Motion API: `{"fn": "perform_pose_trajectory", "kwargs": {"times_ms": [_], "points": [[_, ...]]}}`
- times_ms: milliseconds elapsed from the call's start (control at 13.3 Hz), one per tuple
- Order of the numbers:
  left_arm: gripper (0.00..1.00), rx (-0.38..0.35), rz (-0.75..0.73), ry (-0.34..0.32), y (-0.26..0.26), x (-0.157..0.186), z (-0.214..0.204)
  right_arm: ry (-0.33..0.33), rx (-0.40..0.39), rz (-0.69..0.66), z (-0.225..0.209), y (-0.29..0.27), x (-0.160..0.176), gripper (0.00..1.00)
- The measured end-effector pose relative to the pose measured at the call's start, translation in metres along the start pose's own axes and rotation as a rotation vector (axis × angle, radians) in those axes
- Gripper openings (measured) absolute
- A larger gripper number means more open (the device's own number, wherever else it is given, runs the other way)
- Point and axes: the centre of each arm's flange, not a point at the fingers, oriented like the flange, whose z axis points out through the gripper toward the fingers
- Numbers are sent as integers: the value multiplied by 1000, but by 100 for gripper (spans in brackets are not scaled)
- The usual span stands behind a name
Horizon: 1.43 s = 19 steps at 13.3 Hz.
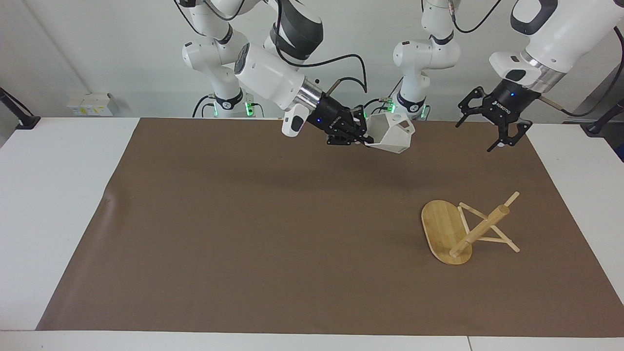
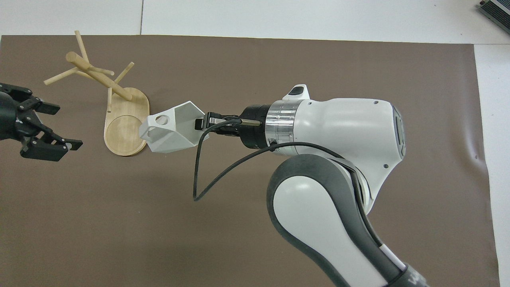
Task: Hang cup on rack
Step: 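Grasp the cup with the left gripper while the right gripper holds it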
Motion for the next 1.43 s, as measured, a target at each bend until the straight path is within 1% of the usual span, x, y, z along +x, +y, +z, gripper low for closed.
{"fn": "perform_pose_trajectory", "kwargs": {"times_ms": [151,302,452,603,754,980,1131,1433], "points": [[100,-38,82,44,4,-6,6,5,0,0,0,0,1,4],[100,-83,153,120,5,-12,14,29,2,1,-2,0,2,4],[100,-117,204,204,2,-10,29,34,3,3,0,-2,1,4],[100,-140,264,258,-4,-5,49,46,4,4,2,-4,-1,4],[100,-162,320,279,-5,3,65,54,5,14,8,-7,-5,4],[100,-168,368,303,-1,13,73,66,4,16,17,-9,-10,4],[100,-170,408,308,6,22,76,81,4,21,24,-10,-13,4],[100,-167,452,311,18,35,84,86,1,23,31,-9,-16,4]]}}
